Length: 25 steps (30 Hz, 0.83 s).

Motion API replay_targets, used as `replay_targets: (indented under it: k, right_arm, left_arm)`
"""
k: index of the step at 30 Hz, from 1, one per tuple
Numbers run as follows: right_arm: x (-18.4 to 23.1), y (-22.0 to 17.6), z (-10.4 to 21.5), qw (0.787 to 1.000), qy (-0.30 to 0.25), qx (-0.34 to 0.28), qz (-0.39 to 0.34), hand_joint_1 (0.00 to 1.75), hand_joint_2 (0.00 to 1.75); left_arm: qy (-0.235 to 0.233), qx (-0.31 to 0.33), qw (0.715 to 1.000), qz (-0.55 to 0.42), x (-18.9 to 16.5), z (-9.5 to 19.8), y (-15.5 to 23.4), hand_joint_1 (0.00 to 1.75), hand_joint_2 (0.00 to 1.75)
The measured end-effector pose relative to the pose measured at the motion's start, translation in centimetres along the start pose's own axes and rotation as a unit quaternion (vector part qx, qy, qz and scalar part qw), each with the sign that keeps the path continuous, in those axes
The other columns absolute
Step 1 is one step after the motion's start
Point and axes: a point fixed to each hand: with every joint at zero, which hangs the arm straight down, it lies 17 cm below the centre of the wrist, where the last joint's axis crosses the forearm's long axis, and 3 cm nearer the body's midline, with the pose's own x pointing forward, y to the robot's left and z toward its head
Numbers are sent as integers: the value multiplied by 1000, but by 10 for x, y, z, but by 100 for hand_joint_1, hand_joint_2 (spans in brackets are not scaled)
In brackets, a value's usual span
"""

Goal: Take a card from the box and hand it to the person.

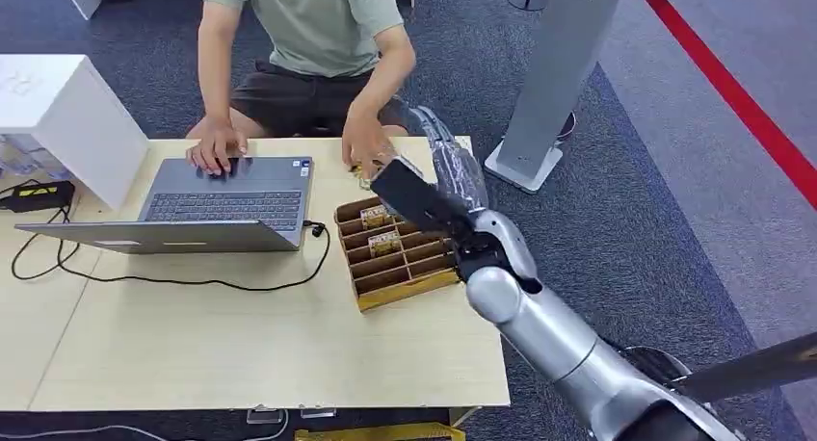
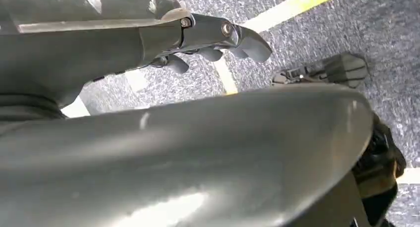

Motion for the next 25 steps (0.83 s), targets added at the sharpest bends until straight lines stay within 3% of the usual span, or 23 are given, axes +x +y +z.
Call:
replay_targets:
  k: [4, 12, 17, 25]
  right_arm:
    - [-32, 14, 56, 995, 3, 5, -96, 0, 175]
    - [-84, 34, 158, 984, 33, -8, -177, 0, 175]
    - [-86, 40, 179, 981, 33, -16, -192, 0, 175]
    - [-77, 55, 177, 979, 30, 8, -201, 0, 175]
  left_arm:
    - [4, 7, 1000, 18, -7, 0, 4, 0, 0]
    - [10, 20, 999, 44, -10, -1, 13, 0, 0]
    - [7, 22, 998, 54, -8, -1, 16, 0, 0]
    - [0, 24, 998, 61, -4, -1, 18, 0, 0]
